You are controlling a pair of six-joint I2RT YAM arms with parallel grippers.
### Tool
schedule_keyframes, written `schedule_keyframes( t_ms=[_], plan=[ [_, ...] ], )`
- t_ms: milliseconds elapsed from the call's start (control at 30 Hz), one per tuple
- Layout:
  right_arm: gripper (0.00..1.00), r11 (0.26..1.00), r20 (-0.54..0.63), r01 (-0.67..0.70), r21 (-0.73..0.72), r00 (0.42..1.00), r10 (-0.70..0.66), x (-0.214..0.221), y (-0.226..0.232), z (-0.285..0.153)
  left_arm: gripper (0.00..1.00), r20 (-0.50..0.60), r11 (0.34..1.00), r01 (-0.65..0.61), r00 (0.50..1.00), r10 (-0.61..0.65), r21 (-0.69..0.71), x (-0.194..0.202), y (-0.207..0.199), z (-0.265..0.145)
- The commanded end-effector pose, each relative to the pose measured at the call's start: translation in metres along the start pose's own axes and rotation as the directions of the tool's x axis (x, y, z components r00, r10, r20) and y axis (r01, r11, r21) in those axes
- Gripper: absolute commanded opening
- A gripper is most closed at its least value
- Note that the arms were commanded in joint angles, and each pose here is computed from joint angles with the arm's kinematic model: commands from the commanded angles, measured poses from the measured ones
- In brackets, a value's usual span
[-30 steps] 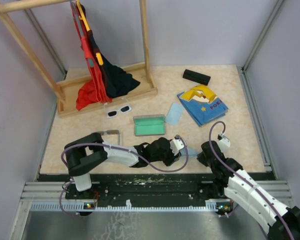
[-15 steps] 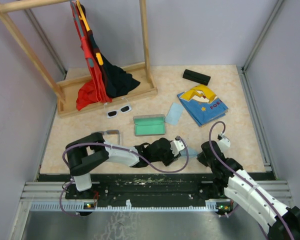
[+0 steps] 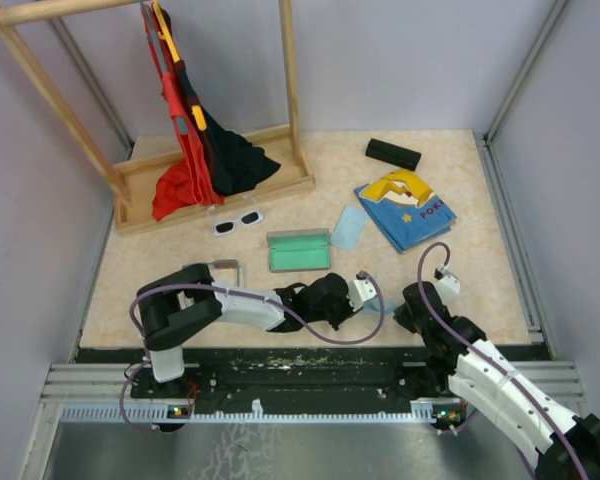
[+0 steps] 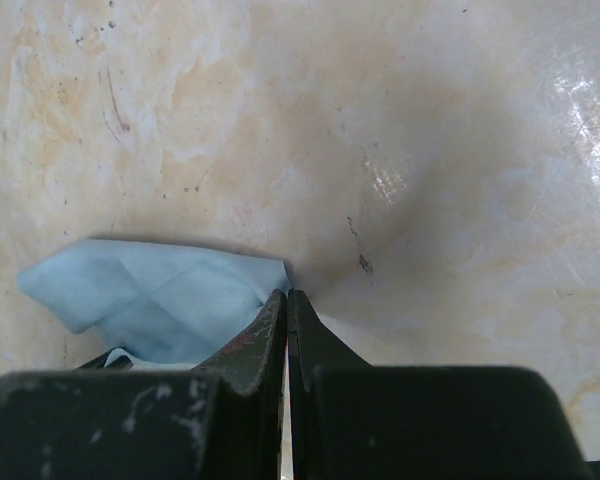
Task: Organize the sunglasses
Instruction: Adjust the glasses cleaning cloth at the center of the board.
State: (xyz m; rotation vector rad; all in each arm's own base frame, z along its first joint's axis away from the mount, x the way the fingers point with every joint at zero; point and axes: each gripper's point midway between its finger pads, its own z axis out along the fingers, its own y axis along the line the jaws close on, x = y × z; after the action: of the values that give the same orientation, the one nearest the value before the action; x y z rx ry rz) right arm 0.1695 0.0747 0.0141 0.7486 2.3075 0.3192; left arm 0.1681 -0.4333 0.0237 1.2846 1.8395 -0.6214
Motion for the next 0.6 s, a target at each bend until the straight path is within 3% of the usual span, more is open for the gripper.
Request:
schedule_keyframes(
  t_ms=[0,567],
  plan=[
    [0.00,0.994,0.051,0.006,-0.110,0.999,-0.001,-0.024,0.032,-0.015,0.01,0.032,1.000,0.011,0.999,-0.010,-0.029,-0.018,0.005,-0.019],
    [0.00,0.900,0.013,0.020,-0.435,1.000,-0.016,-0.040,0.104,-0.071,0.01,0.116,0.986,0.111,0.989,-0.096,-0.125,-0.044,0.025,-0.092]
  ],
)
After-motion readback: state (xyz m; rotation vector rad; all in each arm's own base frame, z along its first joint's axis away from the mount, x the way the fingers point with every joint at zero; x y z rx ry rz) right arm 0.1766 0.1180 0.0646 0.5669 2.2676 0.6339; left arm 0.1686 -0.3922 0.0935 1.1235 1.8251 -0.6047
